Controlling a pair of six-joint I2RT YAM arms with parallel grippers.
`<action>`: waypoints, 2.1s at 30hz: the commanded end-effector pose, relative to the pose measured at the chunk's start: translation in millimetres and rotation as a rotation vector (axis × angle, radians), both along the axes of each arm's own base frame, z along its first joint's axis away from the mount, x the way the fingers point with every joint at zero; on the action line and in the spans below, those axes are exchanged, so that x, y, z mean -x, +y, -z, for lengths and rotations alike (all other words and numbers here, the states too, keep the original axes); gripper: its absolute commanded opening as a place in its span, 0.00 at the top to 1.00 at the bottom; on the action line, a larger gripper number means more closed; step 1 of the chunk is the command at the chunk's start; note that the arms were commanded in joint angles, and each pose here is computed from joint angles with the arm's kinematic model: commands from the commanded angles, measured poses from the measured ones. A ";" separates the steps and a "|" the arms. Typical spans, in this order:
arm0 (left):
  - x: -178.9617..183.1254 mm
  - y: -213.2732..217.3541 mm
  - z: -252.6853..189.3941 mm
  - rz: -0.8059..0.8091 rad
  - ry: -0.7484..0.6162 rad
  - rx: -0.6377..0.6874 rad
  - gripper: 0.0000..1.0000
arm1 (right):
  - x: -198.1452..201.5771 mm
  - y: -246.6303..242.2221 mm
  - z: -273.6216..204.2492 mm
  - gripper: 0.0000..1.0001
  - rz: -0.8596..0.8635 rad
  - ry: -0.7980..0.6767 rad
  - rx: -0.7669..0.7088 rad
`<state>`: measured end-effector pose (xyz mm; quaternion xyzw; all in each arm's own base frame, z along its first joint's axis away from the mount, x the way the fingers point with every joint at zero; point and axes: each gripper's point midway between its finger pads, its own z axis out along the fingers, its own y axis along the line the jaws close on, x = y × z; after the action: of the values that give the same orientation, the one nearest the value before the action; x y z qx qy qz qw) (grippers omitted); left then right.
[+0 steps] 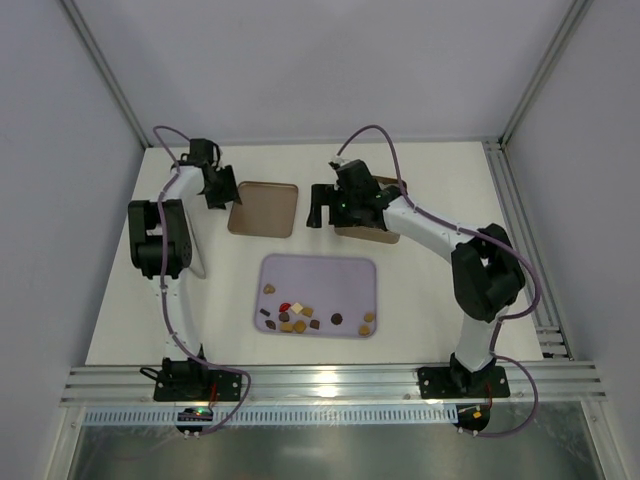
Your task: Pack the chocolate
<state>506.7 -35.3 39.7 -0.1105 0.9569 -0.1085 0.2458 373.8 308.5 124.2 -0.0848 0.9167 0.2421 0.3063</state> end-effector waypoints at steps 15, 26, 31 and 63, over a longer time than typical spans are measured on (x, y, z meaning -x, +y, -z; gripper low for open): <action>-5.0 -2.5 7.7 -0.026 0.007 0.032 0.92 | -50.3 62.1 5.6 0.00 -0.086 -0.002 -0.087; 11.2 -24.2 -12.4 0.029 0.005 0.159 1.00 | -74.7 74.4 17.0 0.00 -0.109 -0.012 -0.046; 22.0 -25.3 -23.7 0.042 -0.001 0.198 1.00 | -90.3 68.8 13.8 0.00 -0.089 -0.038 -0.011; 44.1 -31.9 -70.6 0.011 -0.049 0.484 1.00 | -117.0 84.4 45.3 0.00 -0.055 0.096 -0.149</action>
<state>451.3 -64.2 66.8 -0.1716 0.9207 -0.2988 0.1833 483.0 380.9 61.4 -0.0857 0.9225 0.2791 0.2525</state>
